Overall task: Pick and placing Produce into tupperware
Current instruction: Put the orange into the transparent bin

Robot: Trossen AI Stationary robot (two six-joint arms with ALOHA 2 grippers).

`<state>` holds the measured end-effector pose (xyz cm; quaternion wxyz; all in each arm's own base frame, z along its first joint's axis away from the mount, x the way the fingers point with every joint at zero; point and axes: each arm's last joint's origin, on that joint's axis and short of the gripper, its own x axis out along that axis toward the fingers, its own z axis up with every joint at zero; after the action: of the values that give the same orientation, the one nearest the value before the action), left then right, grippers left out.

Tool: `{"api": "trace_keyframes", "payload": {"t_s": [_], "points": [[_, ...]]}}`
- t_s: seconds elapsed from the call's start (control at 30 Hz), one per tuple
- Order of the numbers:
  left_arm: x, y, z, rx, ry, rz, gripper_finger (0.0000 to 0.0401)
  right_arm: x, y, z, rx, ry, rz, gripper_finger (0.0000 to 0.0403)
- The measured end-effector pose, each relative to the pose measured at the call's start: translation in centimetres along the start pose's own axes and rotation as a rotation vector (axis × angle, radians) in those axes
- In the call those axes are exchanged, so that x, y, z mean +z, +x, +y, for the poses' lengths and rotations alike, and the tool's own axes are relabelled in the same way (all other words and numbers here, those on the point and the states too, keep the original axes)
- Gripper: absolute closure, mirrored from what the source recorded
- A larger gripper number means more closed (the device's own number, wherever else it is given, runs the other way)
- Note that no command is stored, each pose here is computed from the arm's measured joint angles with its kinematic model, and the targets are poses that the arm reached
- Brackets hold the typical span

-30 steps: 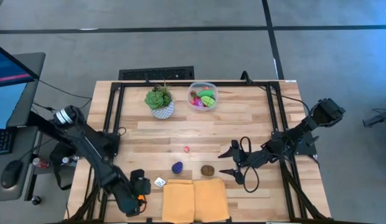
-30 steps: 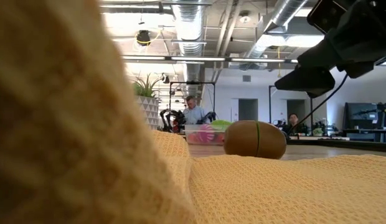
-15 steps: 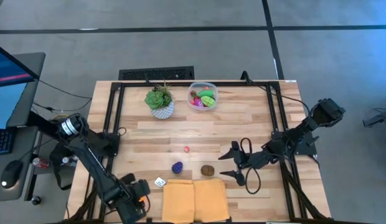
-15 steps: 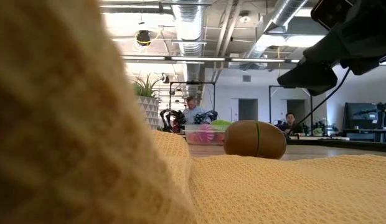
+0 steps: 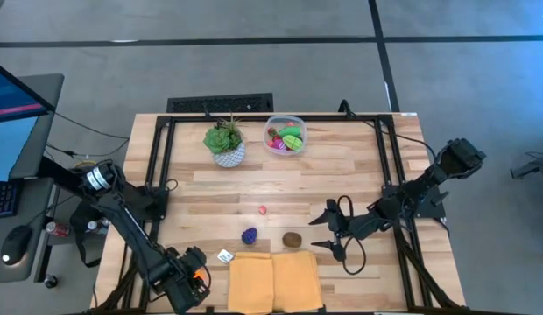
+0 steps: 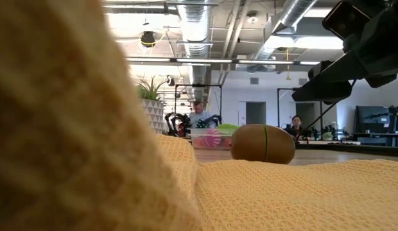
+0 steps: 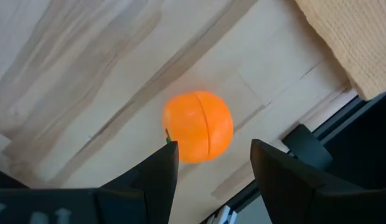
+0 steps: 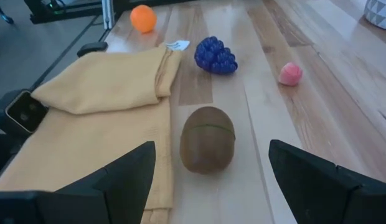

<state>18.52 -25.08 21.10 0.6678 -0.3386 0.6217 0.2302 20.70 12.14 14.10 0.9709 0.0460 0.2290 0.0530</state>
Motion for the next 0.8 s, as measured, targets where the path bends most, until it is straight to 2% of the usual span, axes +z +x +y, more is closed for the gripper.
{"api": "trace_keyframes", "payload": {"t_s": [0.23,0.6,0.8], "points": [[-0.1,0.0,0.01,0.004,0.01,0.027,0.0198,0.01,0.0,0.0,0.0,-0.015,-0.001,0.0067],[-0.05,0.12,0.17,0.013,0.077,0.017,0.0097,0.02,0.0,0.01,0.001,-0.015,-0.002,0.0067],[0.06,0.5,0.88,0.068,0.04,0.014,0.0079,0.02,0.0,0.01,0.001,-0.015,-0.002,0.0067]]}}
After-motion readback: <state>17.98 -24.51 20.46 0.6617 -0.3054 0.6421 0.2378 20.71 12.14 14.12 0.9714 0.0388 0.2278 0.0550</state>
